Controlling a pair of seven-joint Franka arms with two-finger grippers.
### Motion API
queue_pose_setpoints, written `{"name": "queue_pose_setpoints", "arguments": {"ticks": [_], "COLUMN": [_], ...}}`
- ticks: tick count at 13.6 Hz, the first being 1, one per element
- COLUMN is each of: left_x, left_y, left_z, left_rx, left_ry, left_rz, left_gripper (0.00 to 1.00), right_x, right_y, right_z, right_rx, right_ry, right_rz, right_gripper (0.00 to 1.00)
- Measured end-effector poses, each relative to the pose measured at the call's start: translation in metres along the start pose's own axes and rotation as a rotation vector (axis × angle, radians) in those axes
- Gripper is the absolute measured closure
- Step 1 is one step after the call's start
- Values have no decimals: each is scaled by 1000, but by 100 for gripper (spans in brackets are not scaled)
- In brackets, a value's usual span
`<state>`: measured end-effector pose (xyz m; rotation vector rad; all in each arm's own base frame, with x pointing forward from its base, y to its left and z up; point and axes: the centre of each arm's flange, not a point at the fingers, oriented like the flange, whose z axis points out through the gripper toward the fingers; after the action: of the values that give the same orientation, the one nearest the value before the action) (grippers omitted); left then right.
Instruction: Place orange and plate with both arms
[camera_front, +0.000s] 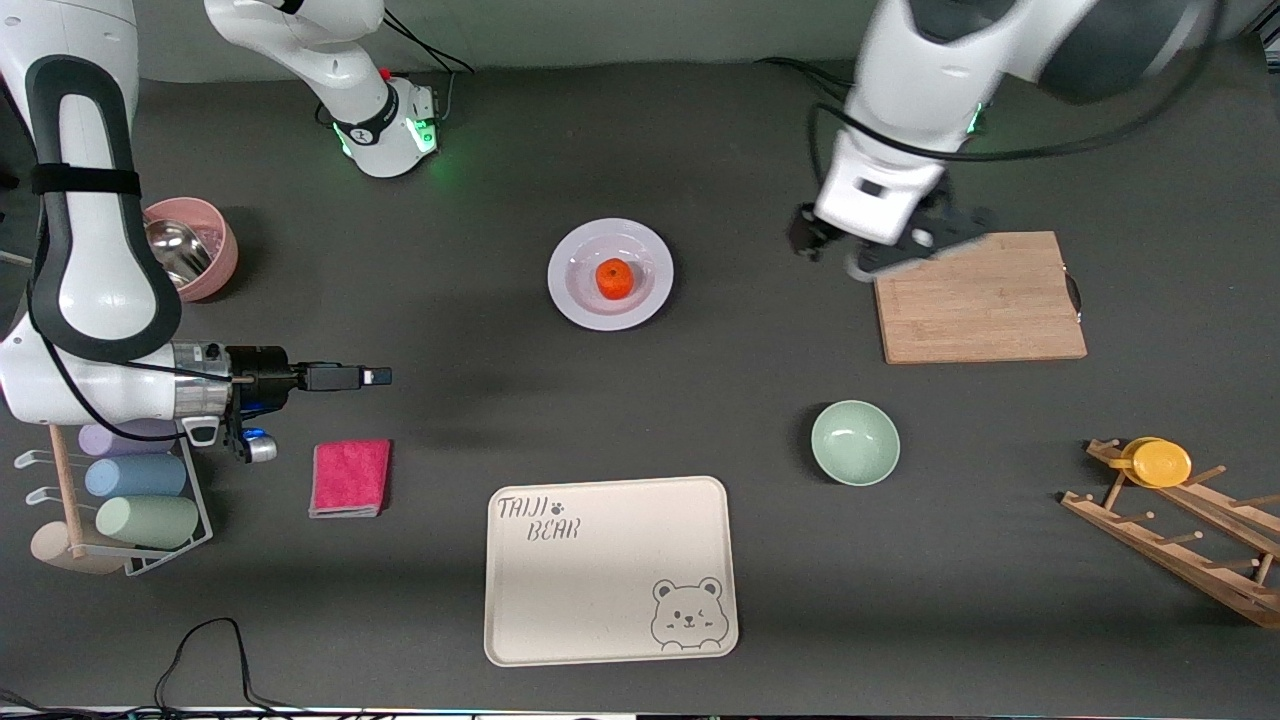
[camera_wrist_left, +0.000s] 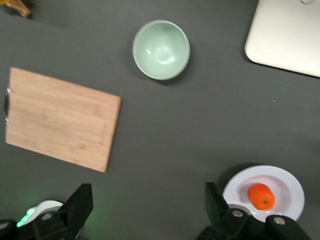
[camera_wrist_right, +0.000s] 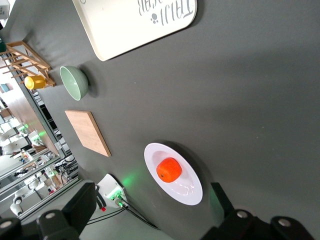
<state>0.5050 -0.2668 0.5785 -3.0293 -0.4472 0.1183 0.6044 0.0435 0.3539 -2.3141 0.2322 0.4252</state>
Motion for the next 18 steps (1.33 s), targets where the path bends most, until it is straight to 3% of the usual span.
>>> {"name": "queue_pose_setpoints", "arguments": {"ticks": [5,8,14,18], "left_x": [91,122,139,142], "left_y": [-120,-180,-222,-223], "left_z": [8,12,8,7], "left_rx": [-14,-40,-50,-55], "left_ry": [-33,-44,-18,4], "left_rz": [45,91,202,232], "left_gripper": [0,0,0,0], "right_x": [-3,-5,-7,-13], "right_y": [16,26,51,71], "right_z": [18,29,40,61], "right_rx": [49,84,144,236], "right_ry": [-26,-34,-17,1], "right_rz": [-23,-60,-51,-63], "right_gripper": [0,0,0,0]}}
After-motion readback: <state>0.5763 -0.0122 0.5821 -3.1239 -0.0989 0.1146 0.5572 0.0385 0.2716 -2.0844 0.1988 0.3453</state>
